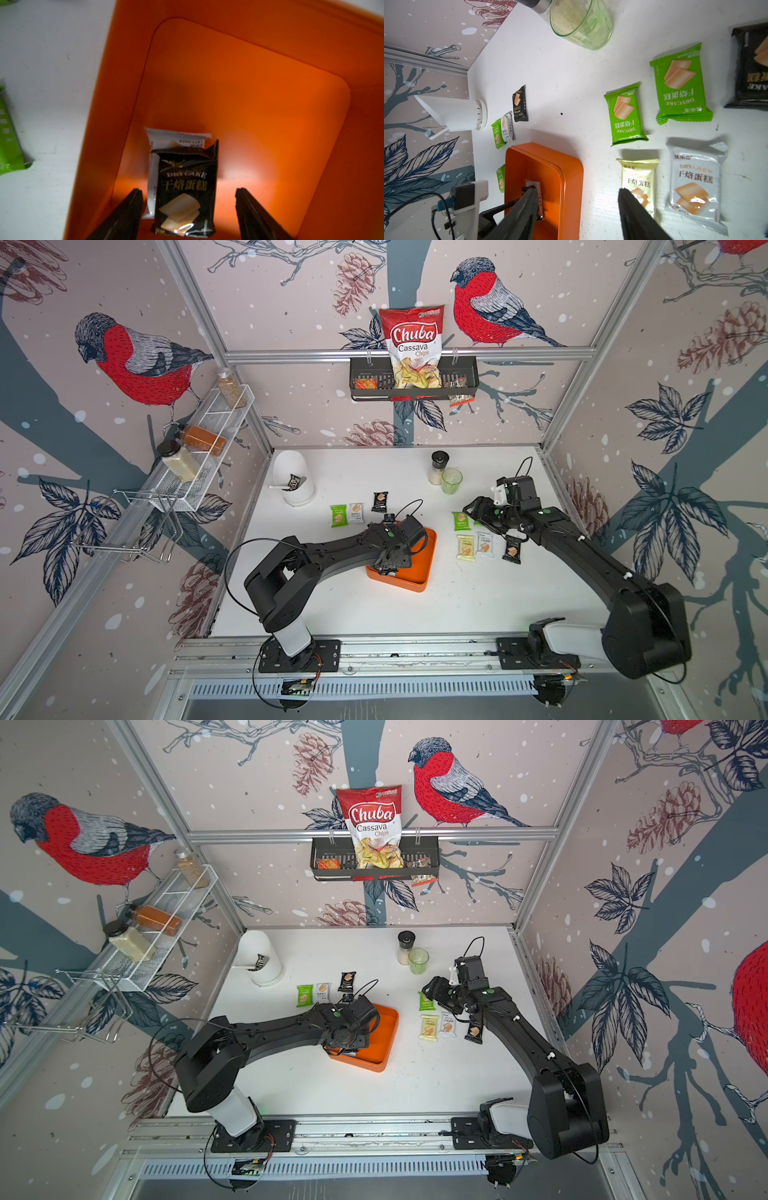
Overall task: Take the cookies out of the storage box
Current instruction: Pick up the cookie from the storage box.
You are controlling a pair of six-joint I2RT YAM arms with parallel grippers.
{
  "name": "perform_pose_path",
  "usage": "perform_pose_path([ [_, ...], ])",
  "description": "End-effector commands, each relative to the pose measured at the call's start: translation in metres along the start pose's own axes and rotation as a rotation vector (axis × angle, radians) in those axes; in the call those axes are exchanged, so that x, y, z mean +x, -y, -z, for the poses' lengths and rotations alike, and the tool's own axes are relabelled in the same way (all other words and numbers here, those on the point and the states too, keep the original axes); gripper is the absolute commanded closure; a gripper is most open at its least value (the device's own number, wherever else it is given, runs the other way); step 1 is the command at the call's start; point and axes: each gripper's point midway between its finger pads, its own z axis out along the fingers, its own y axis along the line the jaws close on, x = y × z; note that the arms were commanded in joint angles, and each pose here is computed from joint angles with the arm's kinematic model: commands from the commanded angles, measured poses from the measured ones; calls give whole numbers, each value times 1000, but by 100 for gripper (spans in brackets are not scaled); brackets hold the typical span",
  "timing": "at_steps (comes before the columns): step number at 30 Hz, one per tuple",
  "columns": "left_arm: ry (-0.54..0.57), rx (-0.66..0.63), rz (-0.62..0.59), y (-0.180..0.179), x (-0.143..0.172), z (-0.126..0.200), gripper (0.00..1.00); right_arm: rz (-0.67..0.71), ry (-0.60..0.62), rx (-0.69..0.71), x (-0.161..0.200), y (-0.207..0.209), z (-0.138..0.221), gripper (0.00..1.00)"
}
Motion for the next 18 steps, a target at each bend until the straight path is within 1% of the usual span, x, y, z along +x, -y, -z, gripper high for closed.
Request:
perform_pose_path([
  [1, -20, -16, -28, -1, 4, -5, 27, 1, 0, -5, 0, 0, -1, 33],
  [4, -29, -22, -36, -1, 7, -10, 29, 1, 2, -1, 1, 1, 0, 33],
  [7, -38, -28, -43, -3, 9, -14, 35, 0, 4, 4, 1, 2, 1, 33],
  [12, -24, -24, -45, -2, 6, -12, 52, 4, 14, 6, -2, 1, 4, 33],
  [14, -18, -23, -46, -1, 5, -11, 57, 6, 16, 5, -3, 0, 4, 33],
  [18, -13, -21, -46, 0, 3, -9, 59, 6, 20, 6, -5, 0, 5, 33],
])
